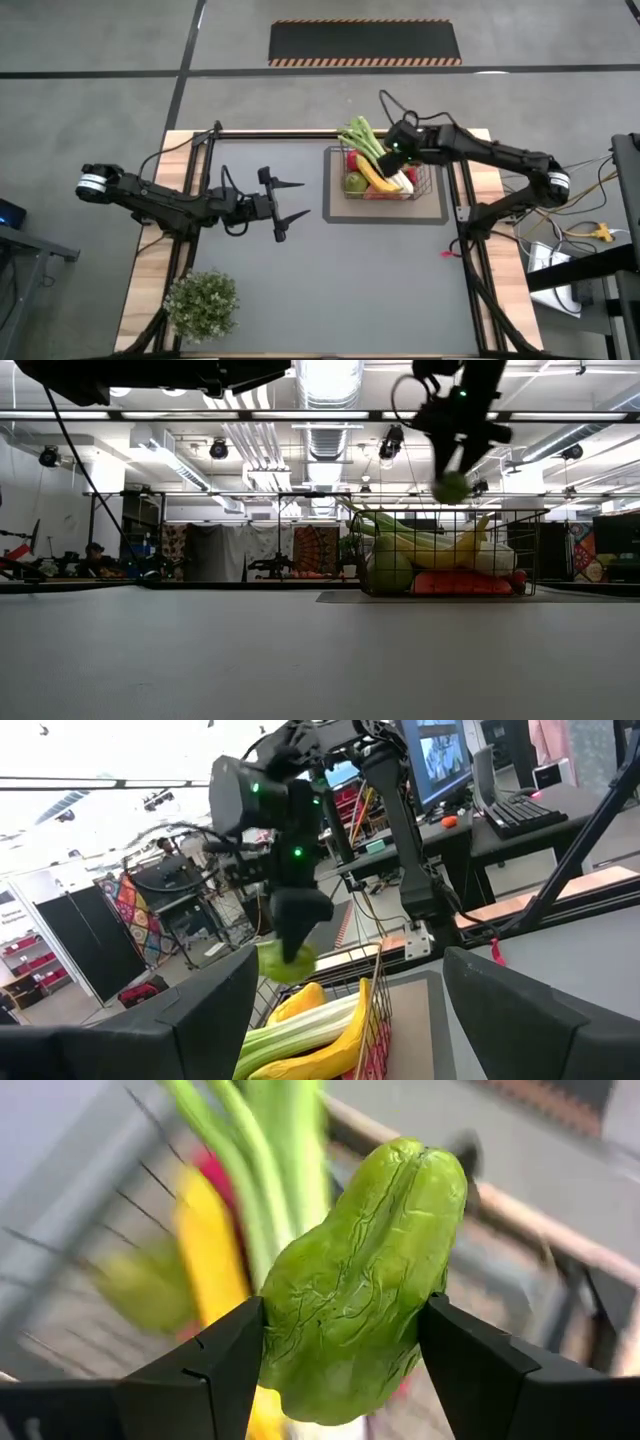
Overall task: Build produce basket
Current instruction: Put the chayote into the wire basket, then return to Home Position
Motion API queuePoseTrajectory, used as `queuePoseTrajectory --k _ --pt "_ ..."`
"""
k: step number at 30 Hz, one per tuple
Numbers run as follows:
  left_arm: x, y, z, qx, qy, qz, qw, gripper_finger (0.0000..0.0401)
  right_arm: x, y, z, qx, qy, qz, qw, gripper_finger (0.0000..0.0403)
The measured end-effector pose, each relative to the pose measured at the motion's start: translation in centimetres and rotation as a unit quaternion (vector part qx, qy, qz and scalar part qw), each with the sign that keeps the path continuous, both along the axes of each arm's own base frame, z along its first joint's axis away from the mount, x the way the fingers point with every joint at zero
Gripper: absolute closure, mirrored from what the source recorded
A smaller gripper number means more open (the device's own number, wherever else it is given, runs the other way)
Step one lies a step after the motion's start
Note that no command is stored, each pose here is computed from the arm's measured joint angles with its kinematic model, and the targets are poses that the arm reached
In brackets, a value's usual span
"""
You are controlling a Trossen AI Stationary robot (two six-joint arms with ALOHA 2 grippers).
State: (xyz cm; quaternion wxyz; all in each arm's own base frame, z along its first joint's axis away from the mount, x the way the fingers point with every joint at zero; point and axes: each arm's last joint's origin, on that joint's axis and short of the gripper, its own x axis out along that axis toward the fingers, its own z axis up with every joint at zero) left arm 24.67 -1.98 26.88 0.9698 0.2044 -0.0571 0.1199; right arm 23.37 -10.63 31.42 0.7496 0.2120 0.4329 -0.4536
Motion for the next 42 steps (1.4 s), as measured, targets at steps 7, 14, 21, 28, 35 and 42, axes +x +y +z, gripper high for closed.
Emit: queuePoseTrajectory --k 7,14,21,28,35,42 --pt "0.0 0.0 0.0 0.000 0.000 0.000 1.000 0.0102 -2.9 -0.3 -0.8 0.067 0.105 -0.052 0.991 0.0172" --pt "0.0 0.0 0.0 0.000 0.000 0.000 1.000 0.0102 -3.0 -0.2 -1.3 0.087 0.117 -0.032 0.989 0.0172" --pt "0.0 0.0 0.0 0.000 0.001 0.000 1.000 0.0102 -3.2 0.1 -2.6 0.116 0.130 -0.028 0.984 0.0148" --pt "0.0 0.0 0.0 0.000 0.001 0.000 1.000 0.0102 -3.2 0.1 -2.8 0.116 0.133 -0.030 0.984 0.0091" --pt "0.0 -0.3 -0.3 -0.002 0.021 -0.005 1.000 0.0102 -2.9 0.3 -1.6 0.090 0.114 -0.024 0.989 0.0062" --pt "-3.1 -4.8 -0.7 0.002 0.124 -0.141 0.982 0.0102 0.5 4.9 -0.7 -0.055 -0.009 0.133 0.990 0.0071"
